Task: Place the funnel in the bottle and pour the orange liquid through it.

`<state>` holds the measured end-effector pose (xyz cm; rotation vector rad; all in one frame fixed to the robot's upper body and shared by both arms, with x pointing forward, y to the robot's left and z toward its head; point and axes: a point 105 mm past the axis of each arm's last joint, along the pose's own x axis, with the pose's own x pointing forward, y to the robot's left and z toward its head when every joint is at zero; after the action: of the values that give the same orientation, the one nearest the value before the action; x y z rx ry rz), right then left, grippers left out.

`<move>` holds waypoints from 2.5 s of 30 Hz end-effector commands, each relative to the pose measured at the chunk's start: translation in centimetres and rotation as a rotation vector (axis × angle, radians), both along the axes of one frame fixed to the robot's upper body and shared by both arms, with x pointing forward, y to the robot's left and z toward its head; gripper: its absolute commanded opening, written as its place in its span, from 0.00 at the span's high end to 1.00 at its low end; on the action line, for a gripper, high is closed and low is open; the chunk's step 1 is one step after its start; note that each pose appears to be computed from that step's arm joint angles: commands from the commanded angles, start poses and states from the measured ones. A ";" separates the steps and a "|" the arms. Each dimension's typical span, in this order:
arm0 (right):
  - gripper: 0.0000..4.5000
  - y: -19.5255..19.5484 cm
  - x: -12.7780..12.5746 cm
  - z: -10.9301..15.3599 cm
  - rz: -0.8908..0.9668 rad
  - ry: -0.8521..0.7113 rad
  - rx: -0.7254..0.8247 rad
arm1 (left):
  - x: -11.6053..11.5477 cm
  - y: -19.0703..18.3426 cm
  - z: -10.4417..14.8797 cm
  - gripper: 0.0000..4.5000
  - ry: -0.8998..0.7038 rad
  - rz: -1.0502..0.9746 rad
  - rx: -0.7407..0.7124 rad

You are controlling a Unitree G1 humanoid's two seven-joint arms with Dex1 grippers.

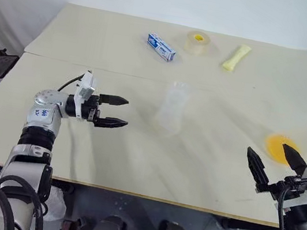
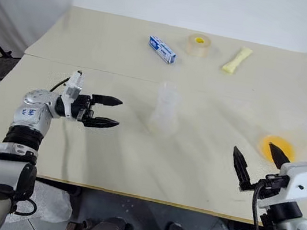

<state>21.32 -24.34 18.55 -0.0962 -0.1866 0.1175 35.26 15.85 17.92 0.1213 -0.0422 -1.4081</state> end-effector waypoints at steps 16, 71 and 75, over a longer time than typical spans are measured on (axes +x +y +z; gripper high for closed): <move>0.00 -8.2 1.8 0.6 -0.305 -0.061 0.001 | -1.3 -1.8 0.2 0.00 -0.069 -0.162 -0.031; 0.46 -6.4 9.7 7.3 -0.198 -0.267 -0.016 | -1.4 -2.0 0.2 0.00 -0.082 -0.122 -0.054; 0.46 -2.5 9.8 9.1 -0.100 -0.289 -0.095 | -1.0 -2.1 0.2 0.00 -0.094 -0.118 -0.055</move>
<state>31.89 -28.54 24.83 -0.1604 -0.3796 -0.0237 34.29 13.83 17.37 0.1128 -0.1293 -1.4922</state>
